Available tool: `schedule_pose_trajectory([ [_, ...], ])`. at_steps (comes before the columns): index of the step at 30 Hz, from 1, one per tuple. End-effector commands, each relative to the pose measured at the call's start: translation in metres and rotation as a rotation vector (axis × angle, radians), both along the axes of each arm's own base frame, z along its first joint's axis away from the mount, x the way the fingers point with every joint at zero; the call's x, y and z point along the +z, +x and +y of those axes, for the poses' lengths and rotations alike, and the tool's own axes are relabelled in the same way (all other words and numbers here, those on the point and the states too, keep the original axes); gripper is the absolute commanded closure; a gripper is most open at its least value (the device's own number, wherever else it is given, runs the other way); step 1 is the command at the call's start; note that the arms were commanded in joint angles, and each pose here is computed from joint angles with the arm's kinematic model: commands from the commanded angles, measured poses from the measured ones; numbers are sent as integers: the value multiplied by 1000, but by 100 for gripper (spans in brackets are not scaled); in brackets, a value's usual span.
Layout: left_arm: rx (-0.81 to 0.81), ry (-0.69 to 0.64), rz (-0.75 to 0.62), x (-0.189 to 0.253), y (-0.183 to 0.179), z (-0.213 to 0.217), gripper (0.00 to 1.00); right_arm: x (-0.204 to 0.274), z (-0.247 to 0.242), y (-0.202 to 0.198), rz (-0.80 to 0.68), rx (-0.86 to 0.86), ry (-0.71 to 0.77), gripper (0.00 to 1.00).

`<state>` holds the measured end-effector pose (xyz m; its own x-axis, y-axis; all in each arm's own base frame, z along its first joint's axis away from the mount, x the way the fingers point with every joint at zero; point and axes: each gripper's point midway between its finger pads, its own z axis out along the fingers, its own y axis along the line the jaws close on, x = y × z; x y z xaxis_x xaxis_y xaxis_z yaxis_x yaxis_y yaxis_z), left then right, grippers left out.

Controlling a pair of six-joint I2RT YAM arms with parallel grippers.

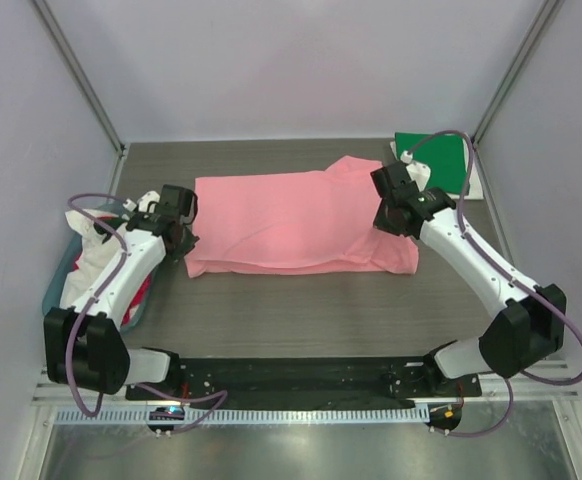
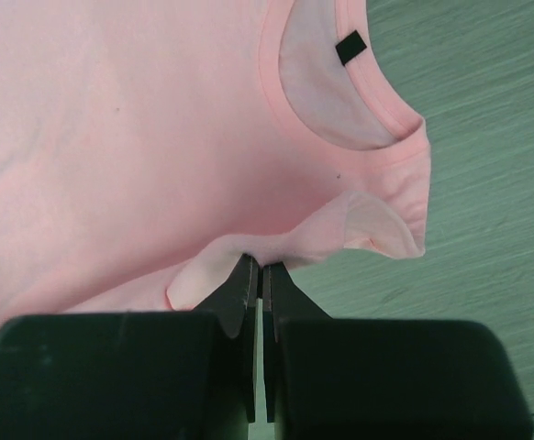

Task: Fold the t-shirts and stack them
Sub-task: Fold the tshirt

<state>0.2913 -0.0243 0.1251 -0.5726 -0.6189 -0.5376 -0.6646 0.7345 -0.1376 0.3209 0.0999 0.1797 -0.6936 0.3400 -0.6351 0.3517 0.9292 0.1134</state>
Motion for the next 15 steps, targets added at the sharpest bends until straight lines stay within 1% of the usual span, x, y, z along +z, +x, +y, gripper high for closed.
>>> schedule_pose_trajectory([
  [1,-19,26,-55,13,26,6,100,20,-1,29,-68,23,-11,99],
  [4,-42,27,-25,5,38,6,100,15,-4,45,-52,25,-26,99],
  [5,-51,37,-5,2,43,6,100,20,-4,51,-62,31,-30,99],
  [6,-53,50,1,1,45,7,100,14,-4,56,-45,32,-40,99],
  [13,-110,144,60,-5,71,15,100,9,-7,79,-30,43,-67,99],
  [15,-124,163,104,-13,76,17,100,5,-9,85,-21,44,-85,99],
])
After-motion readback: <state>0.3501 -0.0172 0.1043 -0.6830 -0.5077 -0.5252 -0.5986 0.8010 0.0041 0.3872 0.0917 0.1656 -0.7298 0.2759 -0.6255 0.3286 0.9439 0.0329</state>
